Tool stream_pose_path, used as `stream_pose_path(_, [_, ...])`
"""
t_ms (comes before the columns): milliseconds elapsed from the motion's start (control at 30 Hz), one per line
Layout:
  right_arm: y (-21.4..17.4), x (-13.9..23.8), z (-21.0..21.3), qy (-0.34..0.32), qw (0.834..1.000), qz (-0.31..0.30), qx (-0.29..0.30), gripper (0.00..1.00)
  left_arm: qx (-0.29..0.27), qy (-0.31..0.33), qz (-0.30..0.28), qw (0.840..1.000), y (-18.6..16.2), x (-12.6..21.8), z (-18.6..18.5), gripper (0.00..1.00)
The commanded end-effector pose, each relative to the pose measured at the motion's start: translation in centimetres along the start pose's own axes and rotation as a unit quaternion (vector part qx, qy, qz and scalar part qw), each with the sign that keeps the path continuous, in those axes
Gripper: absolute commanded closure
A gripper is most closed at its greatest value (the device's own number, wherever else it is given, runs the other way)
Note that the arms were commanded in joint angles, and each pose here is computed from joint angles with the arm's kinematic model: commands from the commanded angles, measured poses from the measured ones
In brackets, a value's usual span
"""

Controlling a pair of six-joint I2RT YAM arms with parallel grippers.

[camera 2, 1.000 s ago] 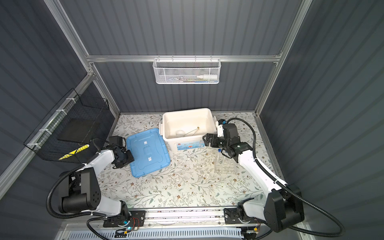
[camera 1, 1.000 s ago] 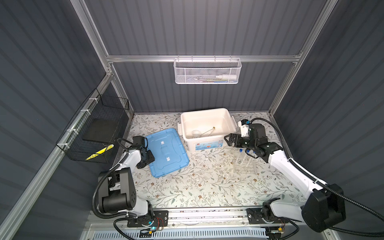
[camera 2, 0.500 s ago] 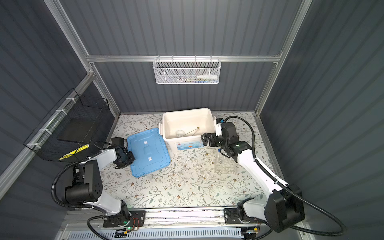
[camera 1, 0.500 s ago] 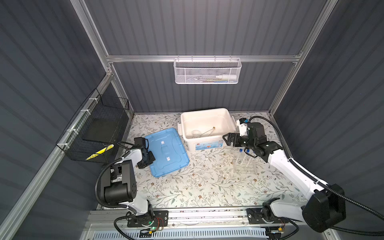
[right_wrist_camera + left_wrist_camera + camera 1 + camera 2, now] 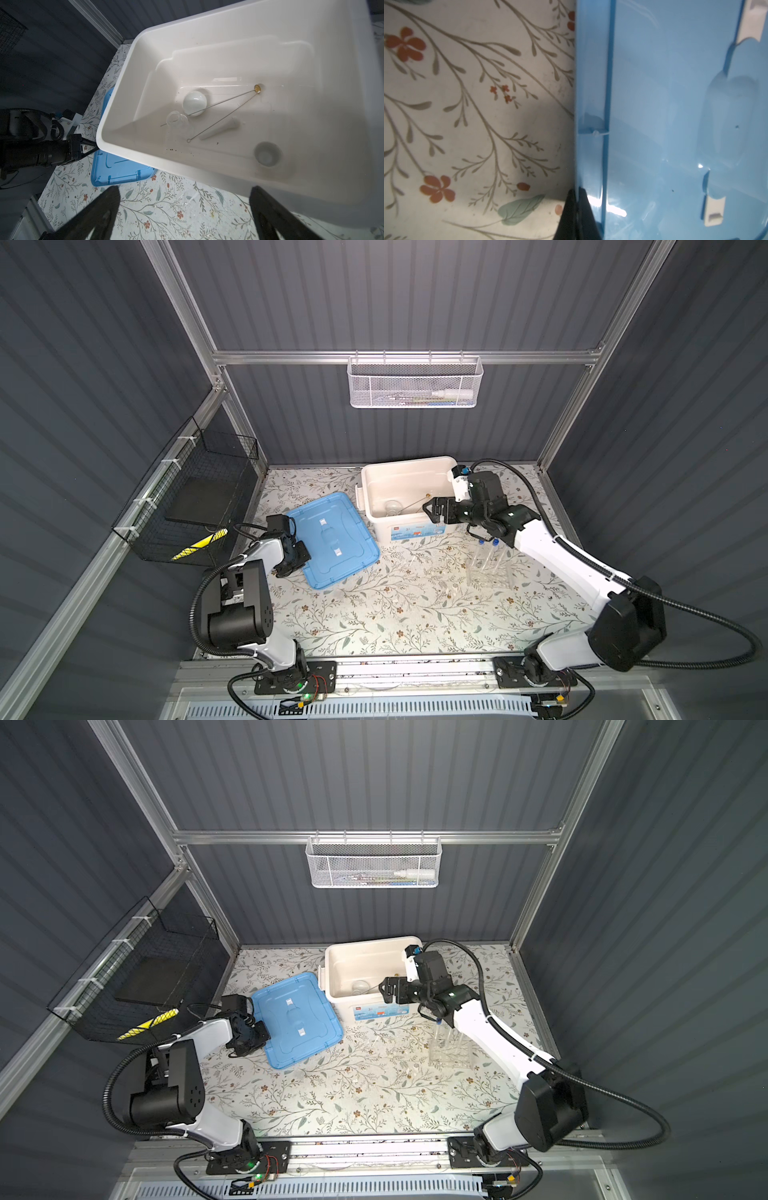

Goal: Organize the chemistry lab equipment
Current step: 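Hold the blue lid with the left gripper while the right gripper reaches over the bin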

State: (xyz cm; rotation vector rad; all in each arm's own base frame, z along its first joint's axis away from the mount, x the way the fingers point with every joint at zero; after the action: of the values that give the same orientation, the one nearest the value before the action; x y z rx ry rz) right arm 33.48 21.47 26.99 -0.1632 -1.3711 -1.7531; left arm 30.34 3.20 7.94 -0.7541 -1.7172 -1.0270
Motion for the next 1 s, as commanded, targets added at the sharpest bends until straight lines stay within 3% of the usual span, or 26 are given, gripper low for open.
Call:
stream_pose_path(0, [0.6, -0.7, 1.9, 0.0, 1.0, 0.012, 0.014, 0.01, -0.008, -0.008, 0.003, 1.0, -0.7, 0.7, 0.0, 1.0])
stream_pose_path(233, [0.9, -2.7, 4.6, 0.032, 0.999, 0.033, 0.026, 0.02, -0.004, -0.031, -0.053, 0.998, 0.3, 4.9, -0.7, 1.0])
stream_pose_path(967, [-3.9, -6.6, 10.9, 0.134, 0.983, 0.119, 0.05, 0.03, 0.018, -0.021, -0.117, 0.993, -0.6, 11.6, -0.1, 1.0])
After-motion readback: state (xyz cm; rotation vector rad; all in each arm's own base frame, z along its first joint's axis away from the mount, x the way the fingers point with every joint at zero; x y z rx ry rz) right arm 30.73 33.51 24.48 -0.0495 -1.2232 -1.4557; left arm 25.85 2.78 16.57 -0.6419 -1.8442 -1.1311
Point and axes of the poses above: each gripper's point midway between its finger pads, its own x axis back along the fingers, its own z axis along the line the jaws close on, y = z × x, the point moved 6 cm from there along x, back along the fingers
